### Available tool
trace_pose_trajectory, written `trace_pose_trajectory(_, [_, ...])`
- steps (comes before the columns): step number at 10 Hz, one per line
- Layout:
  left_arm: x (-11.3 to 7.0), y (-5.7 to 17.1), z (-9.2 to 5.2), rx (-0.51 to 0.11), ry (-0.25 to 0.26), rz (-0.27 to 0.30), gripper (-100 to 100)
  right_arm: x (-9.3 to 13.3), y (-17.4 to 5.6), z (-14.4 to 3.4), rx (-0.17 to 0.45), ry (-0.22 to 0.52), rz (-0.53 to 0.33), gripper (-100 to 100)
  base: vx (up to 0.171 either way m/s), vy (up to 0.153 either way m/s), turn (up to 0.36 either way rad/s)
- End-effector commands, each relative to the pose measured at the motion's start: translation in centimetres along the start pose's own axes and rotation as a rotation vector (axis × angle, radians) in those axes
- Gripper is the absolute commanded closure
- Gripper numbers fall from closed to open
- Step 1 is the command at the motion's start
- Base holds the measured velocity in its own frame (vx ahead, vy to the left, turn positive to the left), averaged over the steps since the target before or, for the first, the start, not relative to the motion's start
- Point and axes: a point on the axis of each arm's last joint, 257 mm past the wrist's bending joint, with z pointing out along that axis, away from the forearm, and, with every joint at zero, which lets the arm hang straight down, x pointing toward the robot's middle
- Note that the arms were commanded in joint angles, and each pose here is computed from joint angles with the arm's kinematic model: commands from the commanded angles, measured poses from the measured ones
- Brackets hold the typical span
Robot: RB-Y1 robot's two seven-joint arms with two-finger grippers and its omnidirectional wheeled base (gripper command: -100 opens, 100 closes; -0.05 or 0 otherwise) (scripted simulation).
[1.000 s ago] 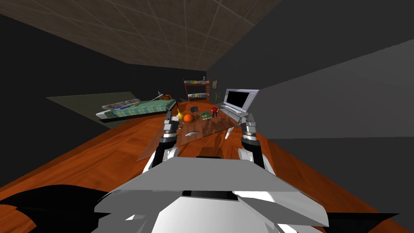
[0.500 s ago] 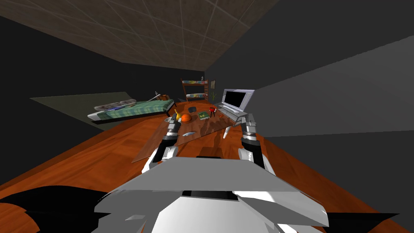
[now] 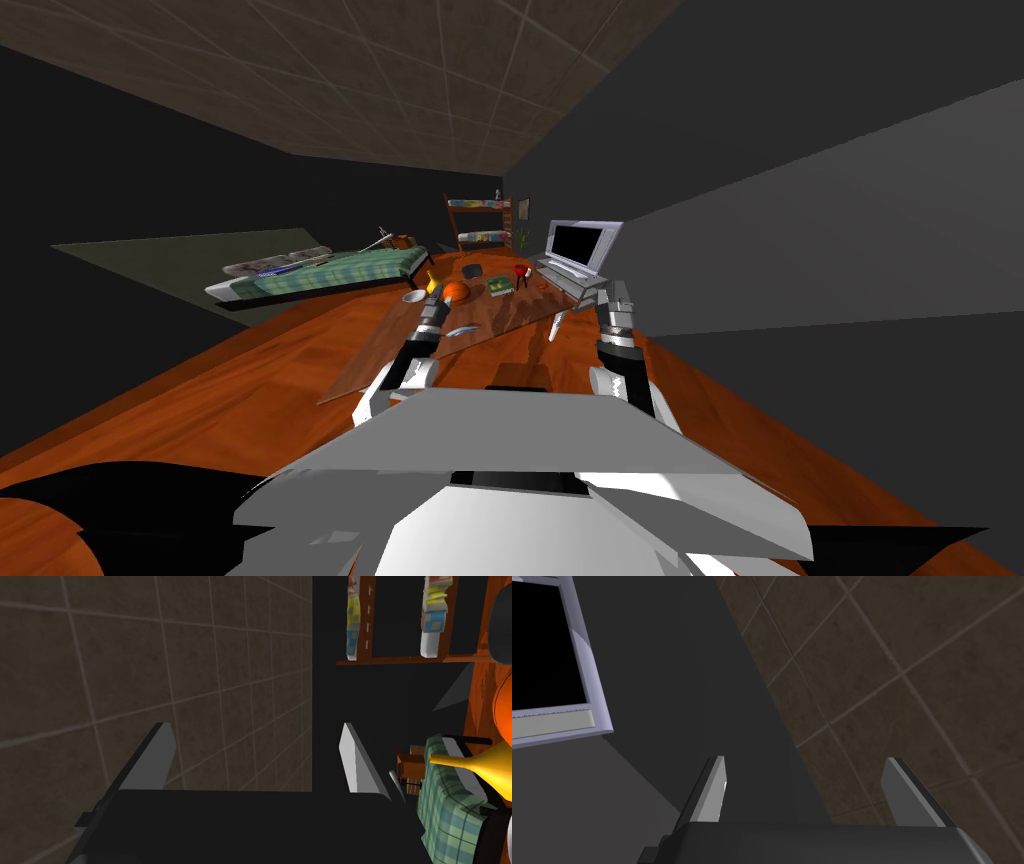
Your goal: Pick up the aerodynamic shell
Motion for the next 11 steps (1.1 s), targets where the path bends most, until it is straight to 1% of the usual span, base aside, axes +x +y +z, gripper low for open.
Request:
trace_pose_trajectory(1, [-0.3,2.6,0.2,-0.069,0.008,-0.001,-100,0.0,0.0,0.0,0.0,0.0,0.0,0,-0.007,-0.07,-0.036])
trace_pose_trajectory(2, [-0.3,2.8,0.2,-0.08,0.009,-0.001,-100,0.0,0.0,0.0,0.0,0.0,0.0,0,-0.004,-0.054,-0.019])
trace_pose_trajectory(3, [-0.7,4.7,0.3,-0.131,0.014,-0.004,-100,0.0,0.0,0.0,0.0,0.0,0.0,0,-0.002,-0.059,-0.038])
trace_pose_trajectory(4, [-0.7,5.1,0.3,-0.144,0.014,-0.004,-100,0.0,0.0,0.0,0.0,0.0,0.0,0,0.004,-0.055,-0.021])
trace_pose_trajectory(5, [-1.2,6.9,0.3,-0.192,0.016,-0.006,-100,0.0,0.0,0.0,0.0,0.0,0.0,0,0.006,-0.072,-0.036])
trace_pose_trajectory(6, [-1.2,7.4,0.3,-0.209,0.017,-0.006,-100,0.0,0.0,0.0,0.0,0.0,0.0,0,-0.003,-0.064,-0.009])
trace_pose_trajectory(7, [-1.7,9.1,0.3,-0.25,0.017,-0.01,-100,0.0,0.0,0.0,0.0,0.0,0.0,0,0.004,-0.073,-0.029])
trace_pose_trajectory(8, [-1.7,9.7,0.1,-0.276,0.017,-0.01,-100,0.0,0.0,0.0,0.0,0.0,0.0,0,0.01,-0.062,-0.014])
trace_pose_trajectory(9, [-2.4,11.7,0.0,-0.33,0.015,-0.014,-100,0.0,0.0,0.0,0.0,0.0,0.0,0,-0.002,-0.072,-0.024])
trace_pose_trajectory(10, [-2.4,12.1,-0.1,-0.345,0.015,-0.014,-100,0.0,0.0,0.0,0.0,0.0,0.0,0,0.002,-0.057,-0.006])
trace_pose_trajectory(11, [-3.1,14.0,-0.3,-0.399,0.011,-0.019,-100,0.0,0.0,0.0,0.0,0.0,0.0,0,0.02,-0.068,-0.013])
